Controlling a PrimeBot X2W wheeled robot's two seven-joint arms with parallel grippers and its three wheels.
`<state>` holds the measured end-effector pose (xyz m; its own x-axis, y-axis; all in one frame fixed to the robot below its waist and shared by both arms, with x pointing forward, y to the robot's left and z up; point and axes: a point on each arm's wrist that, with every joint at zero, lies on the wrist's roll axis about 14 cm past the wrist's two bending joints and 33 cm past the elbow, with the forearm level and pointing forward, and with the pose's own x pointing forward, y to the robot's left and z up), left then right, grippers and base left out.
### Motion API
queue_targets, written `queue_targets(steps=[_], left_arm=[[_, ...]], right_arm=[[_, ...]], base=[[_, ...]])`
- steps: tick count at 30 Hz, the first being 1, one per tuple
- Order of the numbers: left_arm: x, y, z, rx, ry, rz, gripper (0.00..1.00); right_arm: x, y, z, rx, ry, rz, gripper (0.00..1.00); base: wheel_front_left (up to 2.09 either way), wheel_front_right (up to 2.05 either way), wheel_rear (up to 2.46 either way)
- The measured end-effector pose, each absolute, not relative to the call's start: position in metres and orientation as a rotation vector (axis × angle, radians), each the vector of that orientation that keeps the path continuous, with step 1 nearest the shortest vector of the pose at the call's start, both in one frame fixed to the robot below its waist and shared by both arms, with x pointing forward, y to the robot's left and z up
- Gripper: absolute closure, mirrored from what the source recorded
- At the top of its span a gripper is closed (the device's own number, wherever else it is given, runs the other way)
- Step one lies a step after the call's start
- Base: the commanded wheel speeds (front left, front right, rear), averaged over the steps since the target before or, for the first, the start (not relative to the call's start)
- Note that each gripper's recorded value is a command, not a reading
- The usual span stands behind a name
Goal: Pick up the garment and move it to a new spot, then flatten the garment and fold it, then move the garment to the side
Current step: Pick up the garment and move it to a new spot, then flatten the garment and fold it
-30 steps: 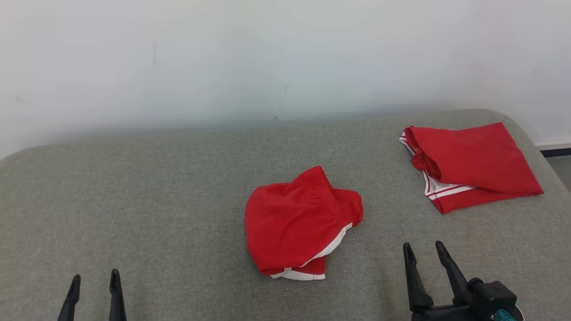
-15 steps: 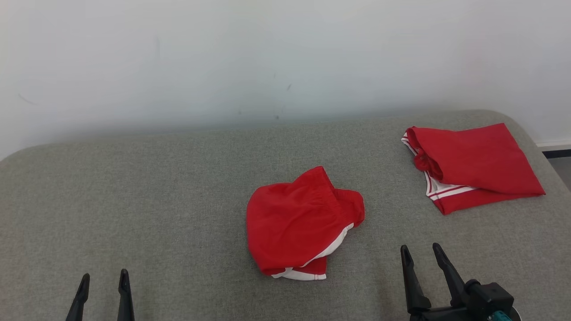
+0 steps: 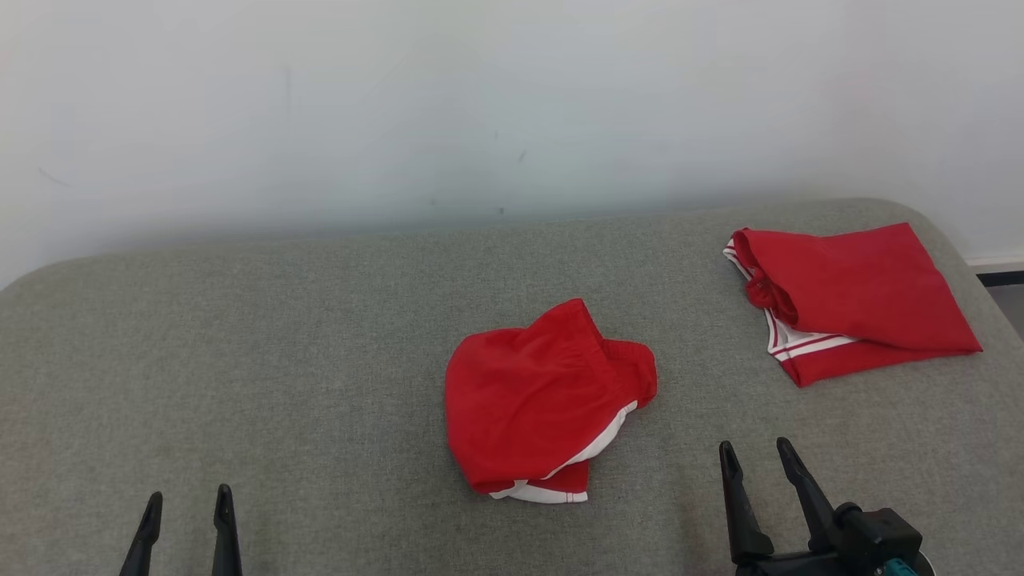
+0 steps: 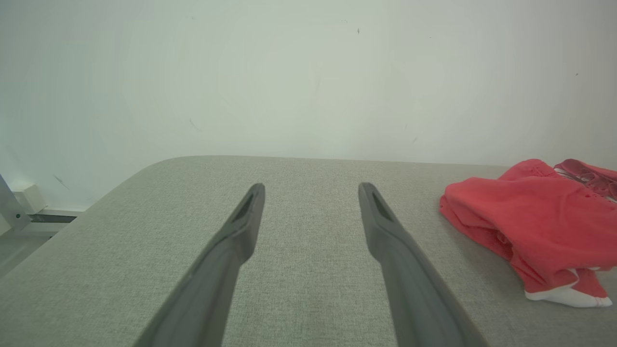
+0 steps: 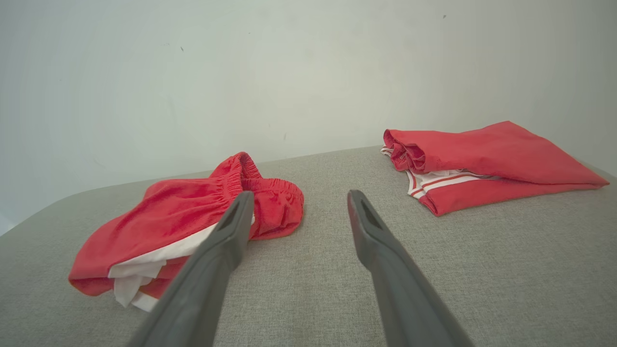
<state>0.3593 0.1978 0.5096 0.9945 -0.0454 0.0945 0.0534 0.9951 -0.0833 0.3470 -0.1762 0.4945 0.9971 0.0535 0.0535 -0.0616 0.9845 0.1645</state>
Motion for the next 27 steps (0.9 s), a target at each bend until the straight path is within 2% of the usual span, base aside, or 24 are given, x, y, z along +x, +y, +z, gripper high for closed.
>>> queue_targets(steps=[20,24,27], left_arm=[[0.361,0.199,0.507,-0.083,-0.083,-0.05,0.0],[0.365,0.18,0.508,-0.084,-0.085,-0.109,0.0],[0.374,0.143,0.518,-0.084,-0.109,-0.221,0.0]], right_arm=[[0.346,-0.177,0.492,0.168,-0.04,0.053,0.0],[0.345,-0.179,0.491,0.168,-0.038,0.047,0.0],[0.344,-0.18,0.489,0.168,-0.032,0.043,0.0]], base=[[0.0,0.0,0.0],[0.0,0.0,0.0],[0.0,0.0,0.0]])
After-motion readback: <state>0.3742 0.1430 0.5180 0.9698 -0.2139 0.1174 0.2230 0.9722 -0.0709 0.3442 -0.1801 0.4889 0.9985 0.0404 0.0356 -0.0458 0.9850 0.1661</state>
